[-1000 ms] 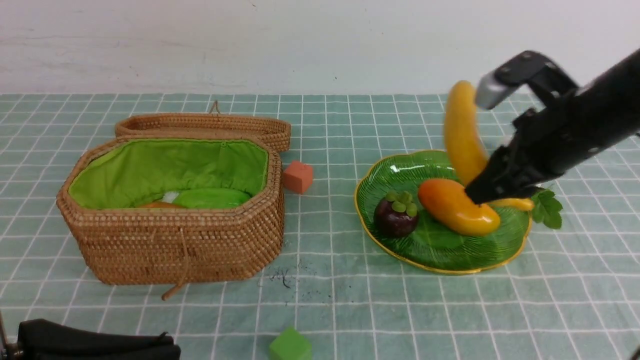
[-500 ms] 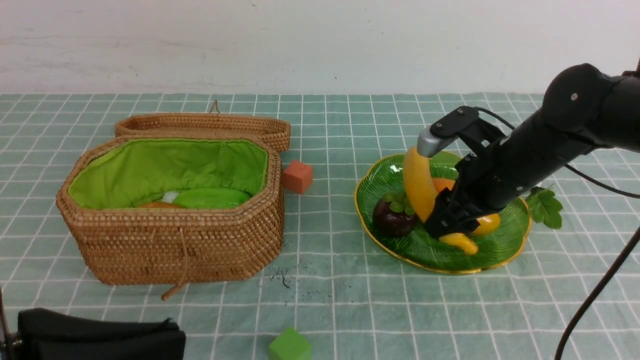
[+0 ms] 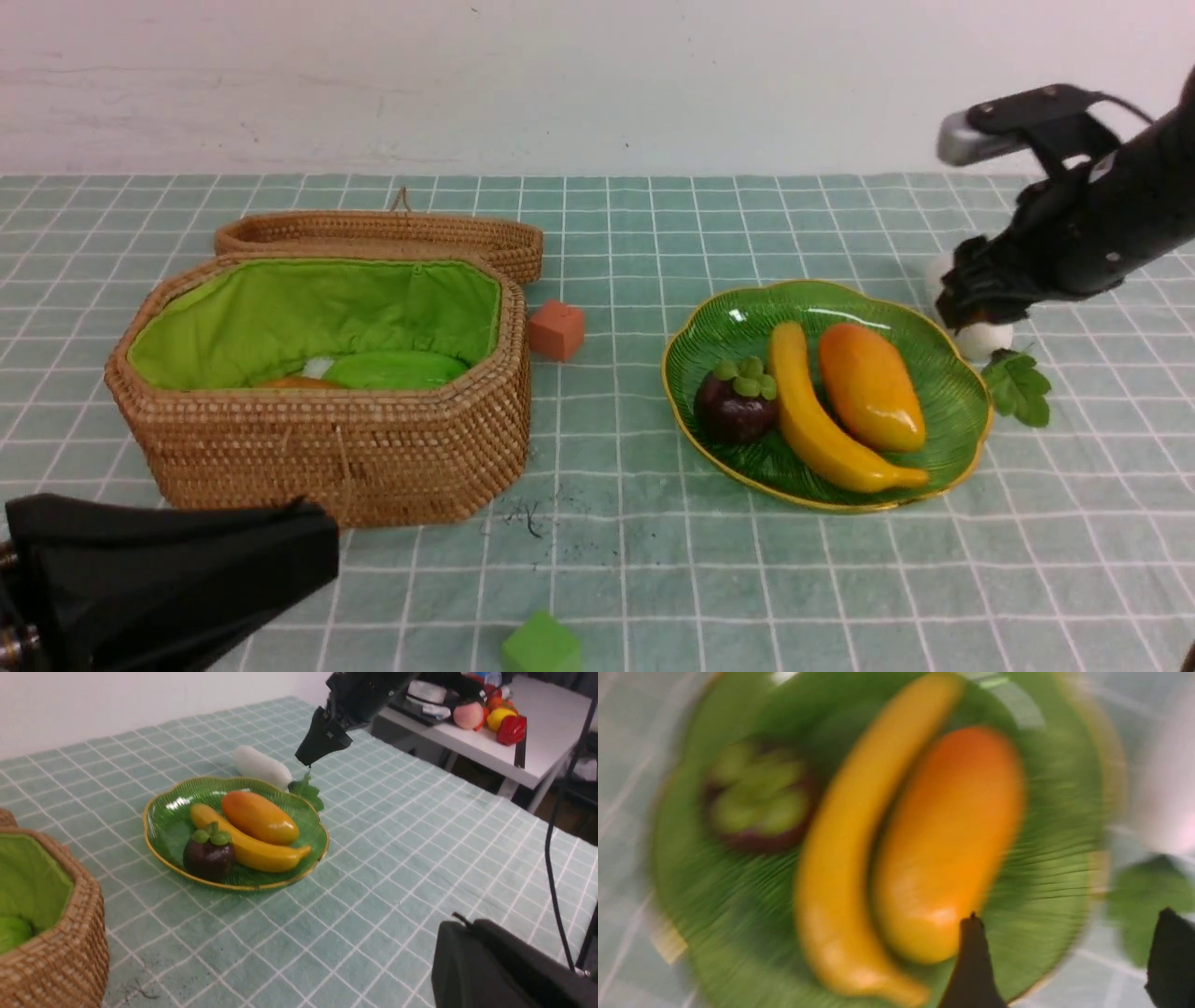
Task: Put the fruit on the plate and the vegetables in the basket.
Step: Take a daikon with your right arm and place it on the basket on the left.
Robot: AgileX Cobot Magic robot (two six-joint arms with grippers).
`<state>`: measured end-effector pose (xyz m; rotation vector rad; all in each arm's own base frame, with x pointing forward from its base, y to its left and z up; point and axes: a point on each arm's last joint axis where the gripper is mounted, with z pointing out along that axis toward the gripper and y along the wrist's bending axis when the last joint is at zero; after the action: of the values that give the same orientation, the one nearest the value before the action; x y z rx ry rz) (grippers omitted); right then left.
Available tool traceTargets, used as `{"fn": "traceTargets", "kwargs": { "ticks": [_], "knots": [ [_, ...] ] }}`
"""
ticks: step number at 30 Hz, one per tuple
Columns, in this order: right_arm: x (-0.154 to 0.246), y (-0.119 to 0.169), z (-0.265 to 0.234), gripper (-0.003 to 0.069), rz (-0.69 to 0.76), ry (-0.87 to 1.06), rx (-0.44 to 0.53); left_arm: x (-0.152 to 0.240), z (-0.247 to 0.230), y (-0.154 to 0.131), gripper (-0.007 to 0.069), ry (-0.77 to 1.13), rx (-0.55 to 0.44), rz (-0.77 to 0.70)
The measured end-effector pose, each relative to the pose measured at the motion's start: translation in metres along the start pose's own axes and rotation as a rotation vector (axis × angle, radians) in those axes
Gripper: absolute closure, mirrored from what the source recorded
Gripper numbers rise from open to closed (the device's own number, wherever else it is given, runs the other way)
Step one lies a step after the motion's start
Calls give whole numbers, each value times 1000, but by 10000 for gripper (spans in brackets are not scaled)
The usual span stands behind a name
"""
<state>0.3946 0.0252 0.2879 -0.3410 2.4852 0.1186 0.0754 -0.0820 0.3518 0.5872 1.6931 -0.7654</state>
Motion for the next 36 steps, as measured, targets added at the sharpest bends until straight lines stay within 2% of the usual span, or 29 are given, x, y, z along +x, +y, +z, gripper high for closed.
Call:
{"fn": "traceTargets", "kwargs": {
  "ticks": [3, 4, 5, 6, 9, 17, 20, 23, 26, 31, 32, 33, 34, 35, 36],
  "knots": [
    [-11, -31, 22, 187, 133, -5, 18, -3, 0, 1, 632, -30, -7, -3],
    [-14, -33, 22, 186, 140, -14, 20, -3, 0, 1, 632, -32, -7, -3],
    [-19, -47, 44, 174, 213, -7, 15, -3, 0, 1, 632, -37, -9, -3],
    [-22, -49, 44, 172, 218, -16, 15, -3, 0, 1, 632, -38, -9, -3],
    [-31, -66, 88, 139, 309, -10, 24, -4, 0, 1, 632, -41, -10, -3],
    [-25, -85, 154, 120, 351, 33, 82, -4, 0, 1, 632, -41, -10, -3],
    [-18, -86, 166, 143, 351, 71, 81, -4, 0, 1, 631, -41, -10, -3],
    [-17, -86, 167, 186, 335, 84, 77, -4, 0, 1, 631, -41, -10, -3],
    [-18, -85, 165, 186, 308, 96, 72, -4, 0, 1, 631, -41, -10, -3],
    [-26, -77, 136, 186, 290, 181, 22, -2, 0, 1, 629, -21, -12, 17],
    [-38, -66, 111, 186, 292, 178, -26, 0, 0, 1, 627, 0, -14, 37],
    [-38, -66, 111, 186, 289, 177, -26, 1, 0, 1, 627, 7, -14, 40],
    [-47, -54, 93, 186, 266, 163, -72, 2, 0, 2, 627, 22, -17, 57],
    [-58, -37, 70, 186, 223, 132, -140, 3, 0, 2, 627, 38, -23, 77],
    [-74, -3, 41, 186, 128, 75, -258, 5, 0, 3, 627, 58, -35, 94]
  ]
}}
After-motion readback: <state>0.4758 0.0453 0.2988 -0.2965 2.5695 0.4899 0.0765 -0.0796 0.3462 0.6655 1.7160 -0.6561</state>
